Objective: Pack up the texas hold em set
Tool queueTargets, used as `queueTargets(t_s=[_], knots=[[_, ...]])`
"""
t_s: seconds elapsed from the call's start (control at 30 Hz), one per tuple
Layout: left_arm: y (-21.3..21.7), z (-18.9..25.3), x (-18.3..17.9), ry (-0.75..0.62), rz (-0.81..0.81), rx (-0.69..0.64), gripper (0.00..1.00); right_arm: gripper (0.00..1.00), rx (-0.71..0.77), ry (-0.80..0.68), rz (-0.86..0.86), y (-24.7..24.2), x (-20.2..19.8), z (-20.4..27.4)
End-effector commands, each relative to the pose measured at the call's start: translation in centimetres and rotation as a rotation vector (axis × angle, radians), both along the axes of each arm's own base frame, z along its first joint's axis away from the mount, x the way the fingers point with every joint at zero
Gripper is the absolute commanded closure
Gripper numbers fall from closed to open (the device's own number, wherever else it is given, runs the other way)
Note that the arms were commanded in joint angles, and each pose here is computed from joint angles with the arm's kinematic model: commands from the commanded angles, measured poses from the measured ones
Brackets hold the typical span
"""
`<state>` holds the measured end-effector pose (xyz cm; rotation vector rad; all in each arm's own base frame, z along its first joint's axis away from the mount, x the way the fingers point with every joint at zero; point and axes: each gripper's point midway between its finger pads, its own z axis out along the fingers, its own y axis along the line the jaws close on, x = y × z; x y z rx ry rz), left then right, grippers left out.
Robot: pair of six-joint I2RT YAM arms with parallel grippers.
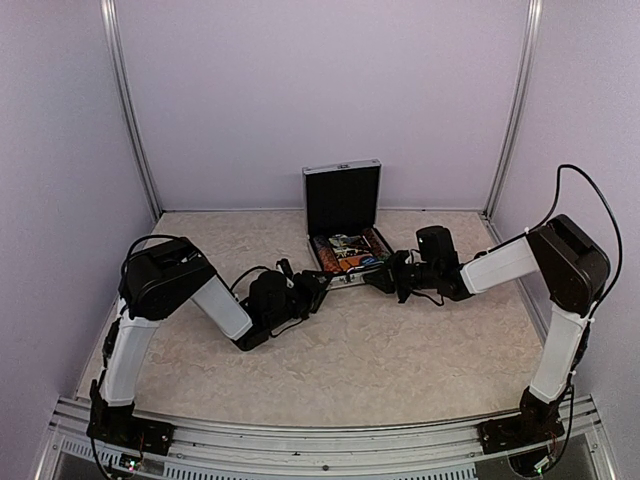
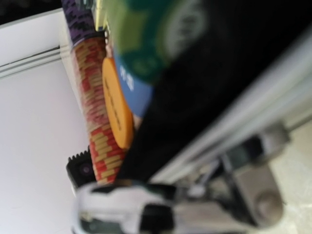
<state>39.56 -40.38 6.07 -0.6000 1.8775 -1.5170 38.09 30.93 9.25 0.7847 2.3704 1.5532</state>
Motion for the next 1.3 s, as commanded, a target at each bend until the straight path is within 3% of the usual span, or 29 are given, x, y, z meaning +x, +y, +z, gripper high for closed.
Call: queueTargets(t_s=[0.0, 0.13, 0.2, 0.4, 0.57, 0.67, 1.27], knots=[[0.3, -1.2, 0.6, 0.025, 0.010, -0.014, 0.60, 1.00, 0.210, -0.370, 0.067, 2.2, 1.1, 12.8], [0.3, -1.3, 0.6, 0.025, 0.009, -0.020, 0.76, 1.00, 0.207, -0.366, 0.067, 2.1, 1.0, 12.5], [0.4, -1.1, 0.6, 0.023, 0.009, -0.022, 0.78, 1.00, 0.206, -0.364, 0.069, 2.1, 1.0, 12.3], [0.3, -0.2, 0.5, 0.013, 0.005, -0.035, 0.76, 0.99, 0.192, -0.359, 0.076, 1.9, 0.5, 11.2], [0.3, 0.7, 0.6, 0.002, 0.003, -0.048, 0.75, 0.75, 0.152, -0.357, 0.091, 1.3, -0.4, 9.8], [0.2, 0.9, 0.6, 0.000, 0.000, -0.053, 0.74, 0.66, 0.143, -0.360, 0.104, 1.1, -0.9, 9.3], [-0.4, 2.3, 0.8, -0.013, -0.015, -0.077, 0.72, 0.61, 0.104, -0.285, 0.057, -1.2, -4.4, 2.3]])
